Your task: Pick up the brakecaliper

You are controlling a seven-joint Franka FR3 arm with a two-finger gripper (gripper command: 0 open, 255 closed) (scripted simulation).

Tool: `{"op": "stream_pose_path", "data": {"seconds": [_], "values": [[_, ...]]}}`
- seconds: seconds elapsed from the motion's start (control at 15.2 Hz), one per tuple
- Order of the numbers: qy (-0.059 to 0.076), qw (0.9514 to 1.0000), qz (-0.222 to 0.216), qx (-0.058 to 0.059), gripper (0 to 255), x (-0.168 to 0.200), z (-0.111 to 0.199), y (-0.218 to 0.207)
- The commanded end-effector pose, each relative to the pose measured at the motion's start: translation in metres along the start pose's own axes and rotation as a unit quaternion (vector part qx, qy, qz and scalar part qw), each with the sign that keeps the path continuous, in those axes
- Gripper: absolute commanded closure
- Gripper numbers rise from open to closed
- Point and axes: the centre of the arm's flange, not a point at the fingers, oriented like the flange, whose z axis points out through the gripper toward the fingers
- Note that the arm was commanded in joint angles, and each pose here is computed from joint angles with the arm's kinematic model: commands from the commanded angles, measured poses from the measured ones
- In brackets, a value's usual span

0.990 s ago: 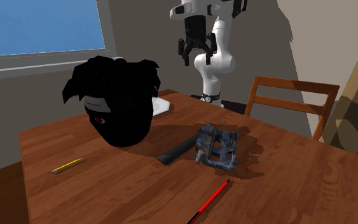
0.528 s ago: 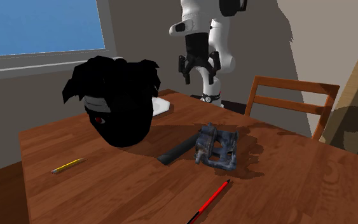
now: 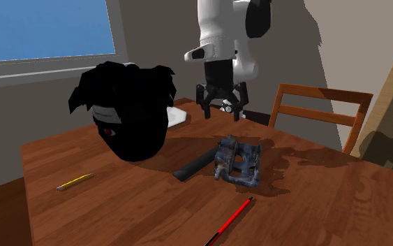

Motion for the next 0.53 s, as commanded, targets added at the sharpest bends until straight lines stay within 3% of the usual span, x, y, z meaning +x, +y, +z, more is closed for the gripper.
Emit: {"op": "stream_pose_path", "data": {"seconds": [0.0, 0.33, 0.46], "values": [[0.000, 1.0000, -0.001, 0.001, 0, 0.013, 0.020, -0.012], [0.001, 1.0000, -0.005, 0.005, 0, 0.055, 0.063, -0.039], [0.001, 1.0000, -0.005, 0.005, 0, 0.054, 0.068, -0.038]]}}
